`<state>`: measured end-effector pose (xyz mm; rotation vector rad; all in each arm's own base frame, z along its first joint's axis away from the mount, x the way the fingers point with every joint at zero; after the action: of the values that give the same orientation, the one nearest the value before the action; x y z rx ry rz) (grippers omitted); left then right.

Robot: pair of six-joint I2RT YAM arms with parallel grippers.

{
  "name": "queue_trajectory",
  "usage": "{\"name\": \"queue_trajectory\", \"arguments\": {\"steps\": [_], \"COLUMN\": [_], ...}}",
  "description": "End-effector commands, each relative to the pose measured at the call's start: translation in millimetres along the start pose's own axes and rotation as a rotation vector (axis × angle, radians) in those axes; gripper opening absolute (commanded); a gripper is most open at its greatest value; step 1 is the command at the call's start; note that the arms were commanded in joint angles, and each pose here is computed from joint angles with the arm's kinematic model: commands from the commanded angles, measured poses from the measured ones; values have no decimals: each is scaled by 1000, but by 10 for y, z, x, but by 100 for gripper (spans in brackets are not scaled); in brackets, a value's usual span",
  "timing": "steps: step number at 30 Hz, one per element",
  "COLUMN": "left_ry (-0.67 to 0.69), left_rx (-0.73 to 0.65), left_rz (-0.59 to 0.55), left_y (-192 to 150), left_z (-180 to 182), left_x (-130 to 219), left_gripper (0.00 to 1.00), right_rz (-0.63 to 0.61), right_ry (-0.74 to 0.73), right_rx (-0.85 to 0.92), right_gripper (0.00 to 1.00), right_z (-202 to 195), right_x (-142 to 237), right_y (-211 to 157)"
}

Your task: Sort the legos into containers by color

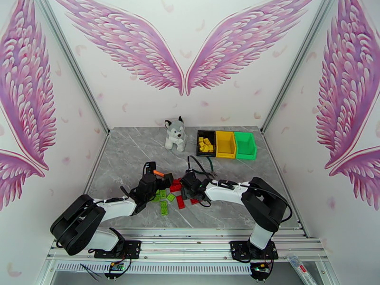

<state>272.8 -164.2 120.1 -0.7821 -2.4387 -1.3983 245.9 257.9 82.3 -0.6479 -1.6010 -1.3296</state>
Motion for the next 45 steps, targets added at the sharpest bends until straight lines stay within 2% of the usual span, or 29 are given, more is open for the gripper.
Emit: {"name": "queue_trajectory", "arguments": {"steps": [1, 9, 13, 21, 31, 38, 45], "left_ry": [-9, -96, -161, -287, -498, -550, -566], "left_rx": [-5, -65, -68, -58, -48, -96, -156], "left_rz": [10, 65, 82, 102, 203, 210, 168], "left_y": [-46, -108, -113, -8, -117, -32, 174], "left_z": [-1, -307, -510, -888, -1564, -1915, -2109], "left_x": [-5, -124, -226, -455, -1059, -1376, -1402], "left_gripper": [99, 99, 99, 99, 99, 99, 99], "right_rz": [11, -93, -153, -251, -416, -455, -460], "right_ry": [-28, -78, -108, -117, -110, -164, -187], "right_rx": [-2, -15, -57, -214, -513, -611, -668], "right_gripper": [70, 63, 61, 59, 57, 57, 58], "right_z": [-23, -116, -299, -922, -1839, -2341, -2697], "right_x": [-10, 193, 303, 460, 485, 381, 241], "right_y": [-62, 129, 288, 552, 940, 1367, 1804]}}
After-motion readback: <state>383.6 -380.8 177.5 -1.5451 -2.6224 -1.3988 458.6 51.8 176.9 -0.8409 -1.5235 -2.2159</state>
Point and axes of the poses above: each hand's point on the last joint's axis, 136 mm out from that joint toward the fingers, its own x axis back along the fingers, its own z axis along the line the jaws close on, y = z × x, the point moved 7 cm from there along x, back along the fingers, and after that the axes turned 6 degrees about x, right-handed, at the moved point
